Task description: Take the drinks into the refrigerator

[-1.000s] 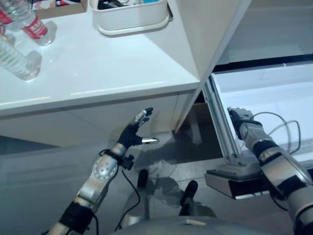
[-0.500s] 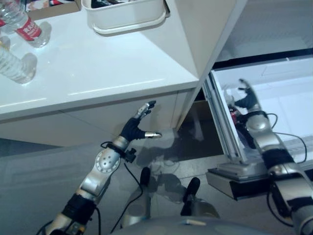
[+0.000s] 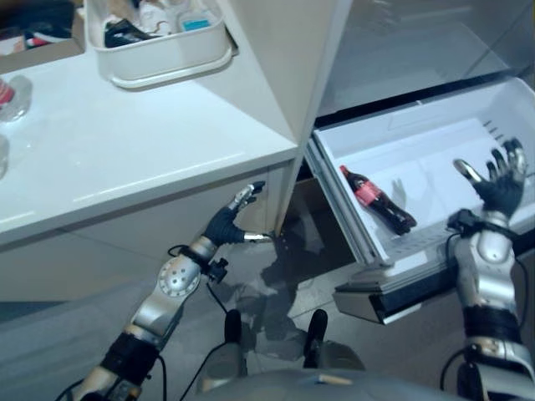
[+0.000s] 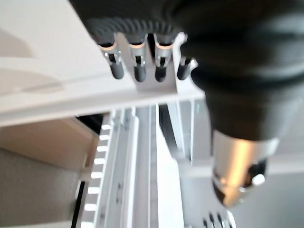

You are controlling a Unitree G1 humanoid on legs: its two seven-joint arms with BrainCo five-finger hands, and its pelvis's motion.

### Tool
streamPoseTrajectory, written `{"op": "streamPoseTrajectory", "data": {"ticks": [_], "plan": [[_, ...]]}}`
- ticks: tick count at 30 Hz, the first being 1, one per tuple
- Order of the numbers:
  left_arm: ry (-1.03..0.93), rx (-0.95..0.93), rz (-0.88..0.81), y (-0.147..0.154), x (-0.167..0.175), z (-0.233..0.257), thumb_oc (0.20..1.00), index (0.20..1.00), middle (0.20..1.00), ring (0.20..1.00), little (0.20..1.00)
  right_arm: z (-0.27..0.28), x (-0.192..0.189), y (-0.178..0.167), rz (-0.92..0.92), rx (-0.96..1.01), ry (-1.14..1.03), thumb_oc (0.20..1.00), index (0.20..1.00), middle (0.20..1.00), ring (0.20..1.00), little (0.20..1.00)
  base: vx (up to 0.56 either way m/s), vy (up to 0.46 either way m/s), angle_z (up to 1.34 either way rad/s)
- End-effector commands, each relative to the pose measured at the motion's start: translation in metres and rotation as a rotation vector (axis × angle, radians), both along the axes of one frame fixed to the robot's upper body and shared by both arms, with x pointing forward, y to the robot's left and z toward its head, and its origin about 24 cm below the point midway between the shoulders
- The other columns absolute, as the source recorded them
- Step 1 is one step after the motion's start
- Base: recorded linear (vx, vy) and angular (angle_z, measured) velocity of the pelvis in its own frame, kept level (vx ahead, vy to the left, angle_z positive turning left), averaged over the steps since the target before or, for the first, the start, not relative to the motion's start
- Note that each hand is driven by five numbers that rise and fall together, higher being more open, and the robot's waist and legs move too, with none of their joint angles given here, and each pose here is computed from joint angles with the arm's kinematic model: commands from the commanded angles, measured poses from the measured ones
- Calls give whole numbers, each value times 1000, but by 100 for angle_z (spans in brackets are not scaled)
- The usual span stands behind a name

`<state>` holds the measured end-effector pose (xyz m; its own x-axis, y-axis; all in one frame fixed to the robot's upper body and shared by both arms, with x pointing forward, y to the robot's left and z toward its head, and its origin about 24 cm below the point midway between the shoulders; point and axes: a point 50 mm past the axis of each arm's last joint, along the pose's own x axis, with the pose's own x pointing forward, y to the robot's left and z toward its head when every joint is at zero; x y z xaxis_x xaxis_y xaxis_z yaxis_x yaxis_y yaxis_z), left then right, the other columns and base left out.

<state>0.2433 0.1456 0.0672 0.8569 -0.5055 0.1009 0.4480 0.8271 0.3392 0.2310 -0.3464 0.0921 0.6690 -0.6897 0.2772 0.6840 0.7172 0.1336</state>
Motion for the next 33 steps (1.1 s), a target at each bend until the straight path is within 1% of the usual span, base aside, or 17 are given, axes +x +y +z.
{"op": "streamPoseTrajectory", "data": {"ticks": [1,6,8,9,13,17,18,19,20,21,22,23,24,25,27,30,33], "plan": [[-79,-61,5,2,9,13,1000,1000,1000,1000,1000,3,-37,-38,-189,-29,-15,1000,1000,1000,1000,1000,50,-14,-25],[-57,-75,11,2,7,8,1000,1000,1000,1000,1000,-19,-74,-70,-393,82,25,1000,1000,1000,1000,1000,41,-21,-12],[-51,-73,10,1,7,7,1000,1000,1000,1000,1000,-25,-80,-74,-418,105,36,1000,1000,1000,1000,1000,27,-18,-26],[-54,-65,10,2,7,7,1000,1000,1000,1000,1000,-37,-91,-78,-453,138,86,1000,1000,1000,1000,1000,23,-22,-8],[-57,-64,10,2,6,7,1000,1000,1000,1000,1000,-61,-104,-81,-493,214,164,1000,1000,1000,1000,1000,17,-16,-7],[-61,-55,14,4,6,7,1000,1000,1000,1000,1000,-95,-127,-81,-530,288,347,1000,1000,1000,1000,1000,13,-20,-6],[-66,-47,11,4,5,7,1000,1000,1000,1000,1000,-103,-131,-81,-520,275,441,611,611,611,611,611,0,0,0],[-82,-33,4,4,5,10,1000,1000,1000,1000,1000,-113,-133,-78,-486,260,545,504,504,504,504,504,0,0,0],[-110,-10,-19,3,3,15,1000,1000,1000,1000,1000,-124,-133,-73,-455,257,652,200,200,200,200,200,0,0,0],[-110,-9,-17,4,3,15,1000,1000,1000,1000,1000,-124,-132,-73,-454,256,655,200,200,200,200,200,0,0,0],[-128,1,-25,4,2,19,1000,1000,1000,1000,1000,-129,-126,-67,-389,208,737,200,200,200,200,200,0,0,0],[-134,8,-28,5,1,20,1000,1000,1000,1000,1000,-128,-118,-64,-361,178,750,200,200,200,200,200,0,0,0],[-153,17,-48,4,-1,25,1000,1000,1000,1000,1000,-126,-94,-48,-218,58,803,200,200,200,200,200,0,0,0],[-152,19,-45,5,-1,25,1000,1000,1000,1000,1000,-126,-93,-46,-215,55,807,200,200,200,200,200,0,0,0],[-146,18,-60,2,-2,25,1000,1000,1000,1000,1000,-127,-71,-29,-113,-20,839,200,200,200,200,200,0,0,0],[-117,10,-92,-1,-6,21,1000,1000,1000,1000,1000,-118,-22,-3,87,-196,884,200,200,200,200,200,-15,2,7],[-94,-10,-103,-3,-10,19,1000,1000,1000,1000,1000,-99,12,15,196,-356,862,200,200,200,200,200,-28,3,6]]}}
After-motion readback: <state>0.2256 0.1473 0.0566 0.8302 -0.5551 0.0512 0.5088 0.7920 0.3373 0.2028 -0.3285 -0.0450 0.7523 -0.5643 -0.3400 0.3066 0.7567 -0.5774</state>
